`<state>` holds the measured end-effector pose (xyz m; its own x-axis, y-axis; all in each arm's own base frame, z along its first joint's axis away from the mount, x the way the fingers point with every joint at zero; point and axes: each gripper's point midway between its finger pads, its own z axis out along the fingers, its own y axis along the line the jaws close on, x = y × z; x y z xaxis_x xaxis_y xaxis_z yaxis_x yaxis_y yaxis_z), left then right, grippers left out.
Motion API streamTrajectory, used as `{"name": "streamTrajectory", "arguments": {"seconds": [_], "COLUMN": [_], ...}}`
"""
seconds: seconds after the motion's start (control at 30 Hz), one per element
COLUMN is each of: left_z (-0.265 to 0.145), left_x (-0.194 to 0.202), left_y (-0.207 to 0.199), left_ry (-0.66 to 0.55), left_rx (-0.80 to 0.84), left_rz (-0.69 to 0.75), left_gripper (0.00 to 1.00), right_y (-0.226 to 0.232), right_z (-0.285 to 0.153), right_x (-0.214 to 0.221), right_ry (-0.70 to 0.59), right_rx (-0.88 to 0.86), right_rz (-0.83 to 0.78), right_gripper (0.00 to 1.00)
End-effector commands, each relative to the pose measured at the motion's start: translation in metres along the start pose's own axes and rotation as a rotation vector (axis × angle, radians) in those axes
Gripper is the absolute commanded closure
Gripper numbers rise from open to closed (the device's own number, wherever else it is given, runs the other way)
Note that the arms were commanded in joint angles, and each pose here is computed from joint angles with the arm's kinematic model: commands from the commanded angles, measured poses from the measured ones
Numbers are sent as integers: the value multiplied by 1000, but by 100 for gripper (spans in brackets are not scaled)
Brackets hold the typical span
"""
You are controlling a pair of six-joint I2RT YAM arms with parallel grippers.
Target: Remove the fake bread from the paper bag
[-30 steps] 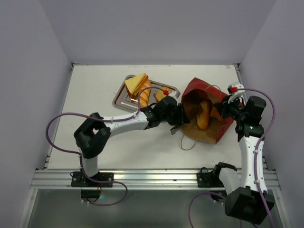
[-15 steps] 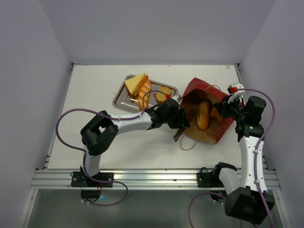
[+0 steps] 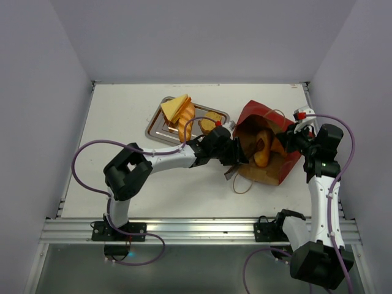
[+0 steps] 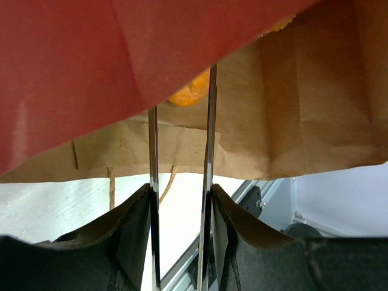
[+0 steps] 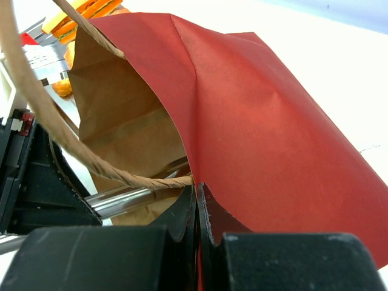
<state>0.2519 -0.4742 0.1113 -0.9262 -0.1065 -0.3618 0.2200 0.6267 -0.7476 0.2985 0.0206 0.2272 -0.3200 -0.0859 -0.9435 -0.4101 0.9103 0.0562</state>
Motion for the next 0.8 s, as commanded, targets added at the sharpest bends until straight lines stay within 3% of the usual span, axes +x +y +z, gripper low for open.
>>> {"name": "streamTrajectory", "arguments": {"seconds": [0.0,0.5,0.77], "left_z": [-13,-18,-12], "left_x": [-12,-5,-4], "left_y": [-32,-35,-24], "left_ry": [-15,74,113], "left_rx": [109,186,122], "left_rz": [6,-85,-76], "left_gripper": [55,55,54], "right_y": [6,8,8], "right_z": [-3,-3,-4], "right_x": [-9,-11,-12], "right_ry": [-39,-45,-48], "right_rx": [-29,-33,-32], "right_rz": [-31,-34,-35], "right_gripper": [98,98,98]}}
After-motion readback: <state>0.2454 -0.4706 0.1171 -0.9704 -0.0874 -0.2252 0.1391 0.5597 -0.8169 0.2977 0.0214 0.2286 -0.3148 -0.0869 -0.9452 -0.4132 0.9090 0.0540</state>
